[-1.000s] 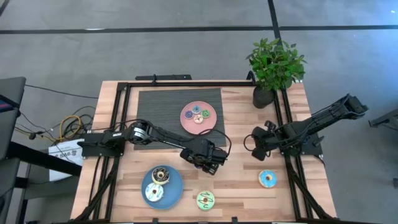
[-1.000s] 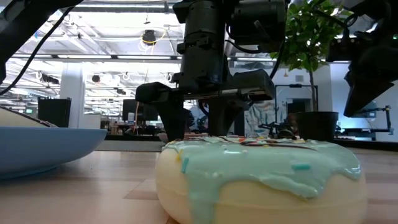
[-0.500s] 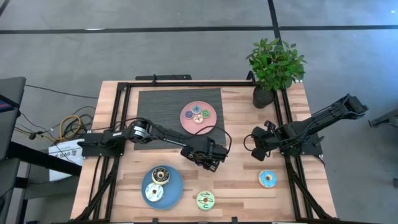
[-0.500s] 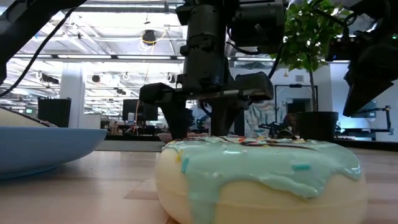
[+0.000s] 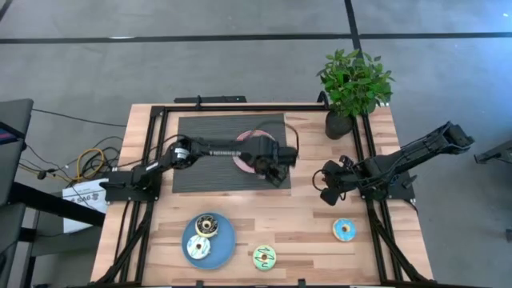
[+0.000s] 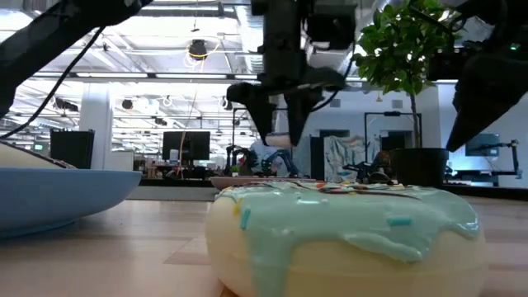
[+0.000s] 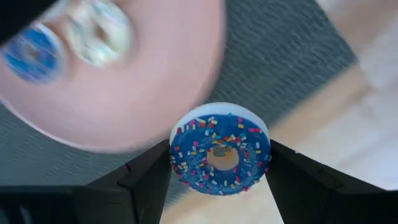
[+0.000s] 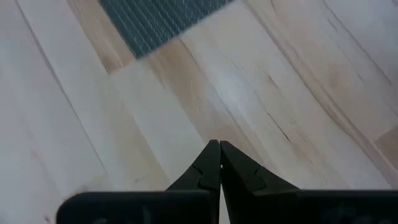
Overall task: Pick & Place donuts
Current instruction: Put the small blue donut on the pink plate
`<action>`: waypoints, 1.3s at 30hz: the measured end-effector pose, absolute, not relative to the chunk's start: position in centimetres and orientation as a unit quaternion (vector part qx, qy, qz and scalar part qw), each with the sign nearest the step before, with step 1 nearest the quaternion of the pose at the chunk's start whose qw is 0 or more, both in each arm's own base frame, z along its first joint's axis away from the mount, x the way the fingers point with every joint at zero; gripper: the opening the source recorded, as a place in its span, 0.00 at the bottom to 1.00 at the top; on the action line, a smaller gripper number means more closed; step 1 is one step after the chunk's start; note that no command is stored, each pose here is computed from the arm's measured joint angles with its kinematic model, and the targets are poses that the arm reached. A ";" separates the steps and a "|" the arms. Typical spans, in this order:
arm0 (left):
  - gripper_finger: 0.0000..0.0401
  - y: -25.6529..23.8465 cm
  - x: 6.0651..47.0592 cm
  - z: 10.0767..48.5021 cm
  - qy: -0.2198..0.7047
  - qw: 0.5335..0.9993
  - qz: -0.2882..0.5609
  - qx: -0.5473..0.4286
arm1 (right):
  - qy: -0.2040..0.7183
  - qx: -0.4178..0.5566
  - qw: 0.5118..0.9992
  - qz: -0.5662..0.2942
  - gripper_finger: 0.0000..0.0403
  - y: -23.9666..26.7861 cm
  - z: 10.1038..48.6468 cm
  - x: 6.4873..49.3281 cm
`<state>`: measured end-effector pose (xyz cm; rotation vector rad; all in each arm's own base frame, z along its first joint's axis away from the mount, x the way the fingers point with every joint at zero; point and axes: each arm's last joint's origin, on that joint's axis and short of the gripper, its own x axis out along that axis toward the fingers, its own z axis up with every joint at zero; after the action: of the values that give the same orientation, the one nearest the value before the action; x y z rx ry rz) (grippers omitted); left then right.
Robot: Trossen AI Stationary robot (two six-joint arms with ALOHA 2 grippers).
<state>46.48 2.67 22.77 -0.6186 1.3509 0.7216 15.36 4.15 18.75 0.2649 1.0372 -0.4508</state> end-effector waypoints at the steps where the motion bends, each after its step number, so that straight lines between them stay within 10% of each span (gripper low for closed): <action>1: 0.59 3.5 46.3 22.8 0.607 0.678 0.318 -0.267 | 0.484 0.130 0.838 -0.214 0.00 4.1 18.8 15.5; 39: 0.59 10.6 43.2 18.0 0.713 0.612 0.294 -0.174 | 0.441 0.211 0.830 -0.270 0.00 2.7 19.0 16.3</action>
<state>43.24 10.58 18.03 -0.4023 1.6440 0.6786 16.34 2.68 19.03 0.4482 0.9354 -0.5727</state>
